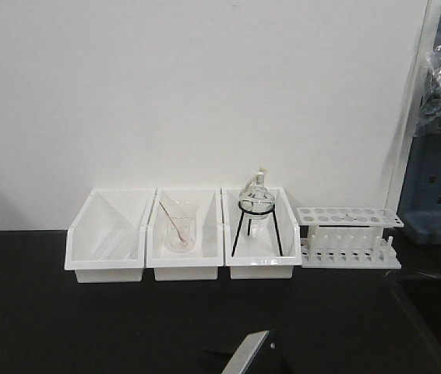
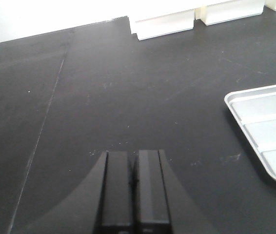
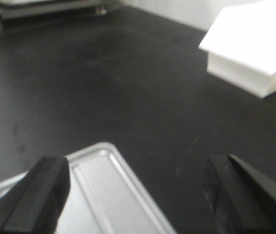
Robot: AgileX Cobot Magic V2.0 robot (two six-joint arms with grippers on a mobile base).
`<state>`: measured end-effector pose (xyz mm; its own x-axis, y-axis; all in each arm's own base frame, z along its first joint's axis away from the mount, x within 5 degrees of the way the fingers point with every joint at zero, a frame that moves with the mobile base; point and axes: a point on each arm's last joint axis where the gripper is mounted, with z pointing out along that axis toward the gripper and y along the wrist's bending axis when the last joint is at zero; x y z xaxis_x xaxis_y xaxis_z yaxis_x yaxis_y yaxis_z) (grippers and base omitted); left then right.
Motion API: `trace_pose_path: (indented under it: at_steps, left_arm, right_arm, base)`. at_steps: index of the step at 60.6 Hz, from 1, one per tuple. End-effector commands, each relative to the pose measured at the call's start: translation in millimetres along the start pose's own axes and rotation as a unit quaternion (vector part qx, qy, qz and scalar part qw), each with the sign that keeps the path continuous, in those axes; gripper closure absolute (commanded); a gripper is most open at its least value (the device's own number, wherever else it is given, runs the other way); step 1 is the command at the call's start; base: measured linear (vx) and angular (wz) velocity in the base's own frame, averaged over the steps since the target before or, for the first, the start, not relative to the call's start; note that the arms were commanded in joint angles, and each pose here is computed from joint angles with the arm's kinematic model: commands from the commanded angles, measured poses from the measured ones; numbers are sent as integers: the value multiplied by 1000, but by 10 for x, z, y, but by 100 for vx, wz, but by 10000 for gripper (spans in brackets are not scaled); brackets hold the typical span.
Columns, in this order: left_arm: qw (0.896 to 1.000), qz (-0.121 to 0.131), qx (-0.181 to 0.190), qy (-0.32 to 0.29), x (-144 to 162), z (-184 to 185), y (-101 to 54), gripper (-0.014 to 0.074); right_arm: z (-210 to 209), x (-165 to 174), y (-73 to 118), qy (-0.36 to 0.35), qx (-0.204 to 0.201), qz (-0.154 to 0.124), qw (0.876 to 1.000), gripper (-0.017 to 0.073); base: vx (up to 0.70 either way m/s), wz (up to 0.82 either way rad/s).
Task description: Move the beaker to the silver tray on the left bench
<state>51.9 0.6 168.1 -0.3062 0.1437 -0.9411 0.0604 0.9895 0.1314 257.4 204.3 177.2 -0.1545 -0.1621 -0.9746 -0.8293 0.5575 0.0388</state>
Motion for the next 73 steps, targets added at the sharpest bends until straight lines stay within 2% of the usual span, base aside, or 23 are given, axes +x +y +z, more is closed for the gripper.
trace_pose_path:
  at_steps: [1,8,12,17,28,37,46,62,67,73]
  left_arm:
    - [999,-1,2,-36,-16,16,-9,592]
    - [999,-1,2,-36,-16,16,-9,592]
    - [999,-1,2,-36,-16,16,-9,592]
    - [999,-1,2,-36,-16,16,-9,592]
    - [999,-1,2,-36,-16,16,-9,592]
    - [999,-1,2,-36,-16,16,-9,592]
    - [999,-1,2,-36,-16,16,-9,592]
    - [999,-1,2,-36,-16,16,-9,592]
    - [999,-1,2,-36,-16,16,-9,592]
    - [999,-1,2,-36,-16,16,-9,592]
  right_arm:
    - [-217,-496,35,-61,17,-13,998,49]
    - [-576,-869,81,-61,65,3,996,215]
    - [-841,-1042,109,-51,106,18,993,383]
    - [-1195,-1201,151,-38,159,19,986,579]
    - [-1936,-1350,268,-20,259,25,965,574]
    - [-2253,-1336,325,-8,301,37,953,573]
    - [-2439,-1338,376,-16,316,44,948,573]
    - [-2522,-1358,410,-32,317,42,947,570]
    - [-2525,-1359,407,-30,319,33,947,570]
    - [-2508,-1343,422,-27,308,56,949,570]
  base:
    - [0,0]
    - [0,0]
    - [0,0]
    - [0,0]
    - [0,0]
    - [0,0]
    - [0,0]
    - [0,0]
    - [0,0]
    - [0,0]
